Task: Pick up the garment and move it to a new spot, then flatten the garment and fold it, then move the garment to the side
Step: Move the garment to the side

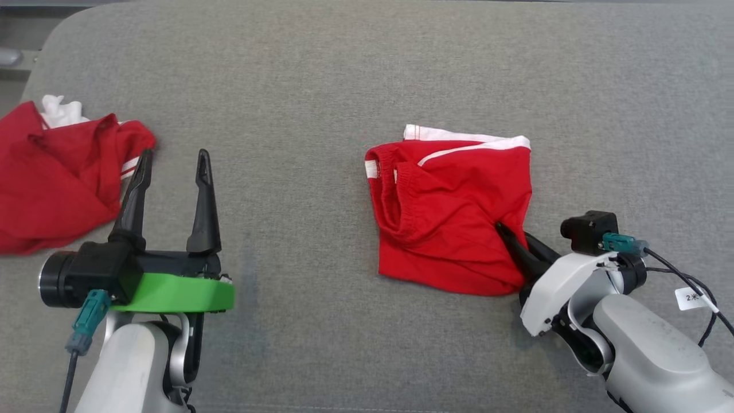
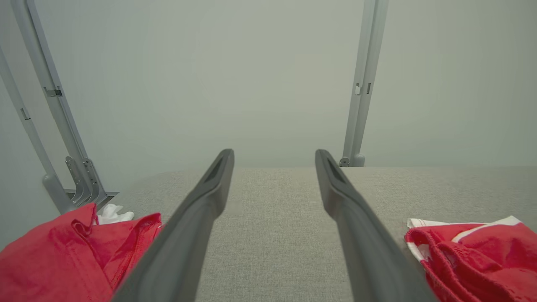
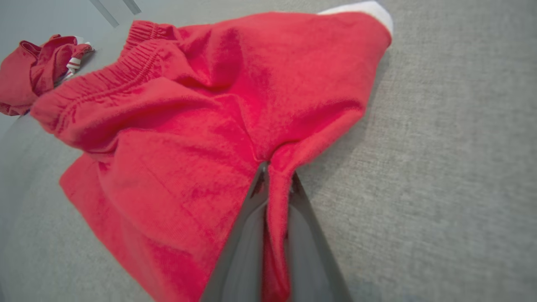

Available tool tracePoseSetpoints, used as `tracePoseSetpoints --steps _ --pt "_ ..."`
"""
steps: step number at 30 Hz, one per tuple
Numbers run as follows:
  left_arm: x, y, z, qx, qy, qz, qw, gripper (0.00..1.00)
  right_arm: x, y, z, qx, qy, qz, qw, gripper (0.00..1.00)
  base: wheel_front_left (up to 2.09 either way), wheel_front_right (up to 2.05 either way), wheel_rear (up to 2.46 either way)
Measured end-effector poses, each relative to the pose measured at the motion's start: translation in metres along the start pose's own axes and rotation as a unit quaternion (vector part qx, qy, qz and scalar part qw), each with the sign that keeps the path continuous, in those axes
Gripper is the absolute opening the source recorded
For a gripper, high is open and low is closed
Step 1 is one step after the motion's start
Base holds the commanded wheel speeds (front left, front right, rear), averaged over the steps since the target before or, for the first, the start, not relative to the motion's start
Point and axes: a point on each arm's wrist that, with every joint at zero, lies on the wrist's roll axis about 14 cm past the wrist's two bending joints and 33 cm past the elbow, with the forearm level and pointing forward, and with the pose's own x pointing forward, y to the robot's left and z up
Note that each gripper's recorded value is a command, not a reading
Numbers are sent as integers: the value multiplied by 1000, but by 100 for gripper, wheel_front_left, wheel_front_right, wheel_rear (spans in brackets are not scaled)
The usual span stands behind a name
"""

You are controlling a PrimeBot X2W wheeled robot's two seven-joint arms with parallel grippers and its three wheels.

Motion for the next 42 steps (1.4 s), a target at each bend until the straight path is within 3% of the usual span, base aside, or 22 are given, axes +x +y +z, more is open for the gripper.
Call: tracePoseSetpoints --steps 11,13,19,25,30,31,36,40,41,42 --pt "39 -51 -6 -11 -11 -77 997 100 -33 -48 15 -62 5 -43 997 0 0 0 0" --pt "50 -69 -12 -16 -6 -105 994 100 -40 -71 21 -101 20 -61 993 0 0 0 0" --pt "74 -96 -31 -18 0 -150 989 100 -62 -137 30 -152 48 -119 980 0 0 0 0" --pt "89 -124 -54 -23 14 -192 981 100 -112 -217 43 -191 79 -210 955 0 0 0 0" --pt "98 -146 -71 -33 21 -224 974 100 -167 -277 61 -224 106 -293 923 0 0 0 0" --pt "98 -146 -71 -33 21 -224 974 100 -167 -277 61 -224 106 -293 923 0 0 0 0" --pt "101 -160 -91 -44 35 -245 968 100 -202 -319 85 -244 111 -358 895 0 0 0 0" --pt "102 -162 -106 -50 45 -248 966 100 -203 -335 88 -241 109 -380 886 0 0 0 0" --pt "102 -161 -109 -50 48 -246 967 100 -201 -338 85 -236 108 -384 886 25 0 0 0" --pt "102 -159 -112 -50 52 -245 967 100 -199 -341 81 -230 109 -388 886 40 0 0 0"
